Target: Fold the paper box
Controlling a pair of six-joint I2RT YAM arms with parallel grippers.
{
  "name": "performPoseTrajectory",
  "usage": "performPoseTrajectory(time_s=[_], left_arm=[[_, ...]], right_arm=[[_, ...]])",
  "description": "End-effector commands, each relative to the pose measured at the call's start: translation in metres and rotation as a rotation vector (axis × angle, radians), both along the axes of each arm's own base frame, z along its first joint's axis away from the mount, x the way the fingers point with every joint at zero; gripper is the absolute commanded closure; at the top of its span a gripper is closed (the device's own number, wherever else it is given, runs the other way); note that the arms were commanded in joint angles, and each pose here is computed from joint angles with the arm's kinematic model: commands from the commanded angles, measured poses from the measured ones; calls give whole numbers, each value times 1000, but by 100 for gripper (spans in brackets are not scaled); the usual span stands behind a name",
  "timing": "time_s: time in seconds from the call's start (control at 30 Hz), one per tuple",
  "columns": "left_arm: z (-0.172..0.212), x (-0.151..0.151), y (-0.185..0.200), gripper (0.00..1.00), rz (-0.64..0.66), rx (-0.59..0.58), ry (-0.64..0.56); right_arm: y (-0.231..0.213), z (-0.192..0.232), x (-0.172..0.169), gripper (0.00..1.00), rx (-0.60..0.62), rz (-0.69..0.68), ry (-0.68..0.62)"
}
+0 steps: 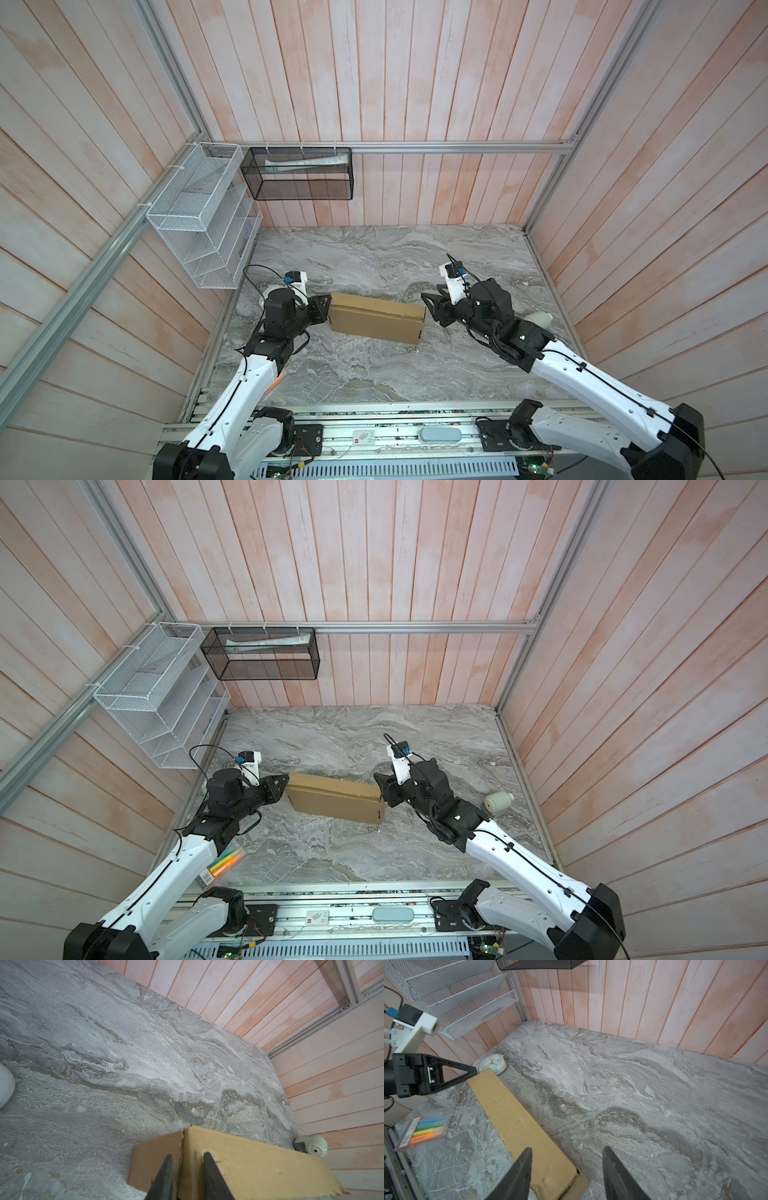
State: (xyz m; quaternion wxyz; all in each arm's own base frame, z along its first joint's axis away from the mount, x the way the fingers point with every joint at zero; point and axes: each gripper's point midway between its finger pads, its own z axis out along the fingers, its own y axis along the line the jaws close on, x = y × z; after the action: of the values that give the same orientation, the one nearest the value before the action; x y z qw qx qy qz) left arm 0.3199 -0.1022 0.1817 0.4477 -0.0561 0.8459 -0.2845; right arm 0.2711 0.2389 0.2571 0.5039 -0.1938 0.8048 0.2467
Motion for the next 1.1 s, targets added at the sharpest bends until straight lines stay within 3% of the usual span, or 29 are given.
performPoseTrajectory(time_s=[0.0,0.27,0.63,1.07], left_arm=[[-13,-4,-2,73,-23,12,23],[-14,-5,-2,73,-30,12,27],[-14,-6,-2,73,-31,11,29],[-18,-7,-3,73,-33,8,36]], right_arm=[[-9,-4,-1,44,97,-72,79],[-19,-21,9,45,128,-154,216],[-2,-47,5,53,169,-101,326],[5,-75,-10,57,221,-52,408]])
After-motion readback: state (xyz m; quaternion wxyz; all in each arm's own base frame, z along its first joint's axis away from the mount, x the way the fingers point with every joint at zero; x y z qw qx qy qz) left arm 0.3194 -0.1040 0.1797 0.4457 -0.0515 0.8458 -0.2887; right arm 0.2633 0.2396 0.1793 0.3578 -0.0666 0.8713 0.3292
